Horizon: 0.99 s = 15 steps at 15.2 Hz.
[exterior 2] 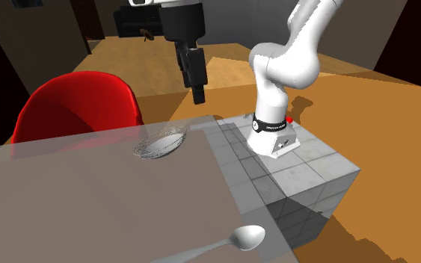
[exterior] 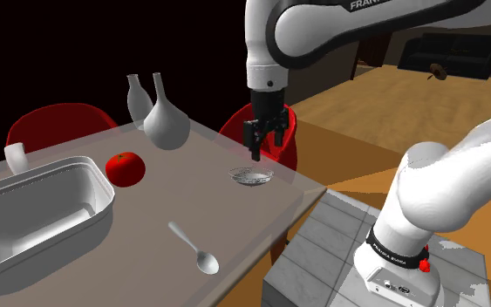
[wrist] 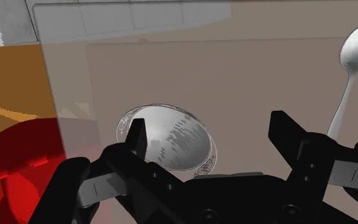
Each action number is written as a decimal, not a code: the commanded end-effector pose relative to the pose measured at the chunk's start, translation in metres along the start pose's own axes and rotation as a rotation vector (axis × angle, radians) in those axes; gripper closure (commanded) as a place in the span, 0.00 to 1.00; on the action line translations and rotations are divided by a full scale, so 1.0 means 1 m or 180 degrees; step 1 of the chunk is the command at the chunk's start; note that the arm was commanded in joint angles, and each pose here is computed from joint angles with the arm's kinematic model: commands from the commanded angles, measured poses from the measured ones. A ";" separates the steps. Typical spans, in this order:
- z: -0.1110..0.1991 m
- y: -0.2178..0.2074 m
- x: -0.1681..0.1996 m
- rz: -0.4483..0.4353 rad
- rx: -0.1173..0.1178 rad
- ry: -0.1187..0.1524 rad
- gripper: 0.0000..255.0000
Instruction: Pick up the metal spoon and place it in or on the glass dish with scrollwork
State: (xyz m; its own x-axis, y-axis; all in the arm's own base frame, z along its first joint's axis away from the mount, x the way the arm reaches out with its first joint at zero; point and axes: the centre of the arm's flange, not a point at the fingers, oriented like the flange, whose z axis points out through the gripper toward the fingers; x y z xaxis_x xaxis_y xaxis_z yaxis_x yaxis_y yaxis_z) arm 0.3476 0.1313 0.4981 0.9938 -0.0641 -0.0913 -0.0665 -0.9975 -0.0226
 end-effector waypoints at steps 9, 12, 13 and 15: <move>0.065 -0.100 0.039 0.0012 0.0206 -0.0078 0.00; 0.083 -0.131 0.050 0.0015 0.0266 -0.0102 0.00; 0.089 -0.141 0.054 0.0015 0.0287 -0.0110 0.00; 0.100 -0.162 0.061 0.0017 0.0327 -0.0126 0.00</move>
State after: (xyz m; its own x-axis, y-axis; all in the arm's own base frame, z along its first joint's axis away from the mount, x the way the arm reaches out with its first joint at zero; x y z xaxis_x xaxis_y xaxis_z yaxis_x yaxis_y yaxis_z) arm 0.4049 0.2820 0.4021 0.9895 -0.0654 -0.1285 -0.0806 -0.9899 -0.1165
